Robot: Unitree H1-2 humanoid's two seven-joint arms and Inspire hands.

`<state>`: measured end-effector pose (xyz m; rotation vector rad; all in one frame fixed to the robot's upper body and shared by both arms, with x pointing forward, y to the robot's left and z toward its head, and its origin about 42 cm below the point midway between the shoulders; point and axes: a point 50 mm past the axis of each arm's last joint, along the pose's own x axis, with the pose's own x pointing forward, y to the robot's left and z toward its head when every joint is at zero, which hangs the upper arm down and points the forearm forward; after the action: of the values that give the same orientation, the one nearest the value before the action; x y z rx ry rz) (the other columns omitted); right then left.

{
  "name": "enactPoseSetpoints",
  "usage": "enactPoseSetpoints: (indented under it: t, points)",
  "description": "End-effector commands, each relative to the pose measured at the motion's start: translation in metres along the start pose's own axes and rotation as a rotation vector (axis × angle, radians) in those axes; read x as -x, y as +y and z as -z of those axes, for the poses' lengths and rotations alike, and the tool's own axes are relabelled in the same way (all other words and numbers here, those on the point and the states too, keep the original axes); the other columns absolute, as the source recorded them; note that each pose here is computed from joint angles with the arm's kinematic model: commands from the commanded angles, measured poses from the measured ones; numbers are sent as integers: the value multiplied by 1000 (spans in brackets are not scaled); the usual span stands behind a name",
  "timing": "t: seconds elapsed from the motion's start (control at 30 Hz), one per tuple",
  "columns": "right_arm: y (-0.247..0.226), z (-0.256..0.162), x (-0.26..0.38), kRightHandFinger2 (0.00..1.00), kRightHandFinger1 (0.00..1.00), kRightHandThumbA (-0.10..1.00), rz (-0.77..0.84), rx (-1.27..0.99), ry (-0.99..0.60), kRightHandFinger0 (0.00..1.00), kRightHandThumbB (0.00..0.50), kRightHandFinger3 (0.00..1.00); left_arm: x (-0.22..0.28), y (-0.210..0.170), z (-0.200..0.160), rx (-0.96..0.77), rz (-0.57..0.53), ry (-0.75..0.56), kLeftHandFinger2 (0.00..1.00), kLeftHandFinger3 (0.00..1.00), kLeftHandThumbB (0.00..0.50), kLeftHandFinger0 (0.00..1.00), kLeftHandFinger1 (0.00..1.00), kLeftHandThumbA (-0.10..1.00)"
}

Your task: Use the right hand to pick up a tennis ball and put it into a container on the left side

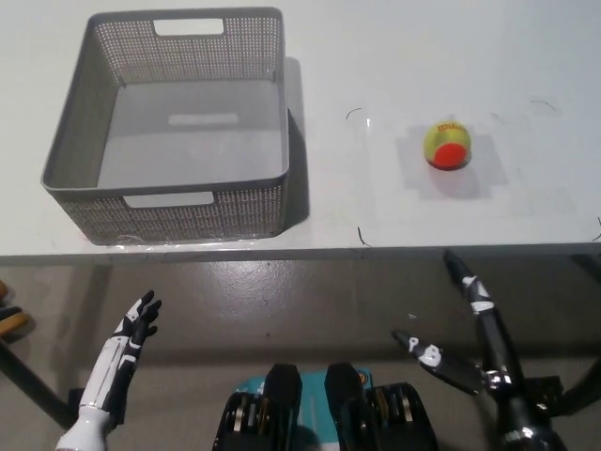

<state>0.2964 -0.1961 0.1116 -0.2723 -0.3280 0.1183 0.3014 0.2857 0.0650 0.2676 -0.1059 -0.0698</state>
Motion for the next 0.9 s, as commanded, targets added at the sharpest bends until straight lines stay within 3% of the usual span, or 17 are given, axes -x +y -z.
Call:
enactPoseSetpoints:
  t: [0.0, 0.03, 0.07, 0.17, 0.23, 0.27, 0.4, 0.63, 0.87]
  points:
    - [-18, -43, 2, 1000, 1000, 1000, 44, 168, -106, 1000, 373, 1000, -8, 9, -13, -35, 9, -98, 1000, 1000, 222, 1000, 1000, 1000]
    - [-21, -50, 1, 1000, 1000, 1000, 50, 185, -118, 1000, 372, 1000, -7, 9, -14, -35, 10, -96, 1000, 1000, 221, 1000, 1000, 1000]
    - [-27, -62, 0, 1000, 1000, 1000, 63, 219, -140, 1000, 405, 1000, -7, 8, -14, -36, 11, -96, 1000, 1000, 212, 1000, 1000, 1000]
    - [-40, -86, -8, 1000, 1000, 1000, 90, 319, -196, 1000, 441, 1000, -8, 8, -13, -35, 12, -103, 1000, 1000, 201, 1000, 1000, 1000]
    - [-51, -107, -22, 1000, 1000, 1000, 112, 418, -215, 1000, 493, 1000, -8, 8, -13, -29, 12, -98, 1000, 1000, 219, 1000, 1000, 1000]
    - [-54, -112, -26, 1000, 1000, 1000, 117, 440, -218, 1000, 496, 1000, -8, 8, -13, -30, 13, -98, 1000, 1000, 221, 1000, 1000, 1000]
    - [-73, -129, -53, 1000, 1000, 1000, 138, 519, -214, 1000, 500, 1000, -7, 8, -13, -50, 23, -92, 1000, 1000, 218, 1000, 1000, 1000]
    - [-101, -163, -111, 1000, 1000, 1000, 149, 664, -203, 1000, 451, 1000, -6, 7, -13, -45, 28, -87, 1000, 1000, 231, 1000, 1000, 1000]
    - [-118, -188, -178, 1000, 1000, 1000, 152, 722, -150, 1000, 436, 1000, -7, 6, -12, -46, 38, -86, 1000, 1000, 231, 1000, 1000, 1000]
